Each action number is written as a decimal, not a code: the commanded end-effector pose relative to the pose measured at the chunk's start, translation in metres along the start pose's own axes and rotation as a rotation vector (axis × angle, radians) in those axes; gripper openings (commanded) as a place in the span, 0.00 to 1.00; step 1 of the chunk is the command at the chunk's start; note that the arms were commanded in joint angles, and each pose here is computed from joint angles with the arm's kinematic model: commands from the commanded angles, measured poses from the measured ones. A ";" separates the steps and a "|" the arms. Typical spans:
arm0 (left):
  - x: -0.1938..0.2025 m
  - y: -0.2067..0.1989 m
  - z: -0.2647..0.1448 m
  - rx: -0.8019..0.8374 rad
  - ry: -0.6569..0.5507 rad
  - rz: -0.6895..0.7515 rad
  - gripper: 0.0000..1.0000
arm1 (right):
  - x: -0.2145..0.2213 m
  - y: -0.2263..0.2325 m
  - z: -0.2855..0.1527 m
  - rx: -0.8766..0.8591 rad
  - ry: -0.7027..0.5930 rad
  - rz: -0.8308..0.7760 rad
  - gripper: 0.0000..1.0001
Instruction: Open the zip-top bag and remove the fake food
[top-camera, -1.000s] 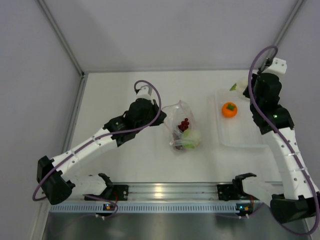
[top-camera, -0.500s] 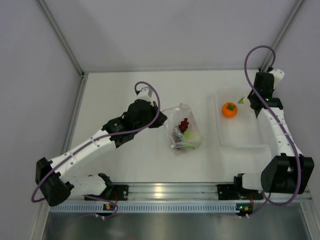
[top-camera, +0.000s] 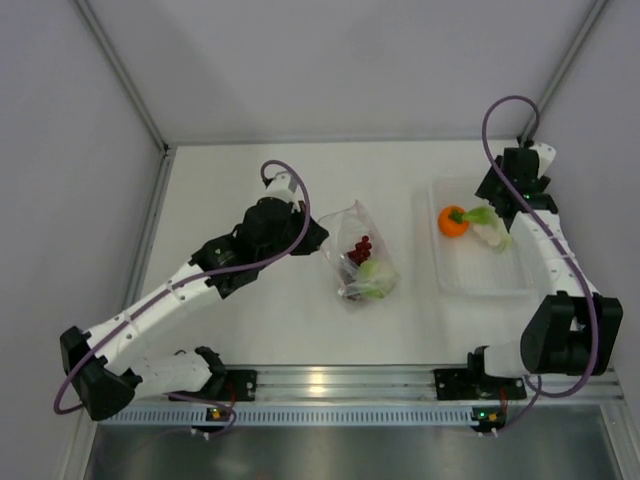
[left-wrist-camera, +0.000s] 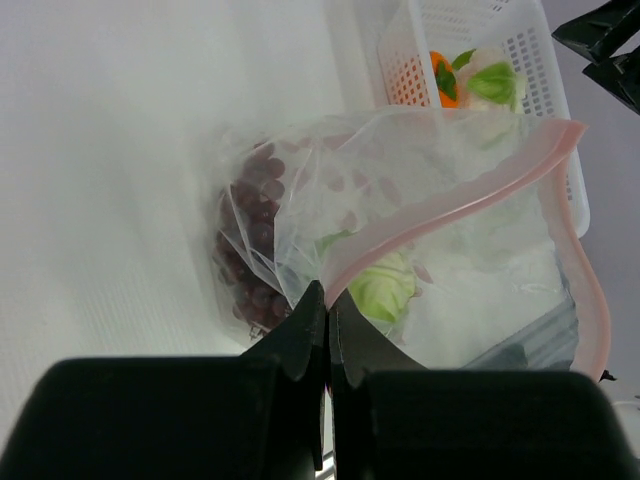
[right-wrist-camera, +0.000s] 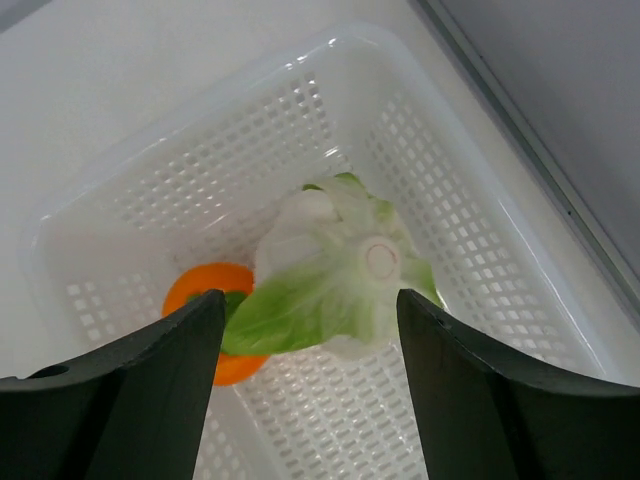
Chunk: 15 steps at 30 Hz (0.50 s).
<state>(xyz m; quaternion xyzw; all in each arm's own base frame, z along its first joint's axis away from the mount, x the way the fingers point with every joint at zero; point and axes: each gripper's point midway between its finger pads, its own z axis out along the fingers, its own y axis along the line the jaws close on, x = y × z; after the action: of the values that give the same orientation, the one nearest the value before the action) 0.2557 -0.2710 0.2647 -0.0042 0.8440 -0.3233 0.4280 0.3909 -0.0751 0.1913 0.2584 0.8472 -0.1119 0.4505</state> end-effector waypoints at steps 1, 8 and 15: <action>-0.036 -0.017 -0.020 0.034 -0.089 0.020 0.00 | -0.043 0.017 -0.049 -0.157 -0.132 0.088 0.70; -0.060 -0.030 -0.034 0.049 -0.137 0.033 0.00 | -0.051 0.079 -0.160 -0.736 -0.154 0.104 0.68; -0.070 -0.037 -0.030 0.048 -0.153 0.029 0.00 | -0.012 0.104 -0.239 -1.135 -0.035 0.044 0.68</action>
<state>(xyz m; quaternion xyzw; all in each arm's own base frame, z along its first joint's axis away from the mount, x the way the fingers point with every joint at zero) 0.2602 -0.2654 0.3216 0.0020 0.8201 -0.3293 0.4680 0.3153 0.0680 0.3416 0.0578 0.7712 0.2633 0.5768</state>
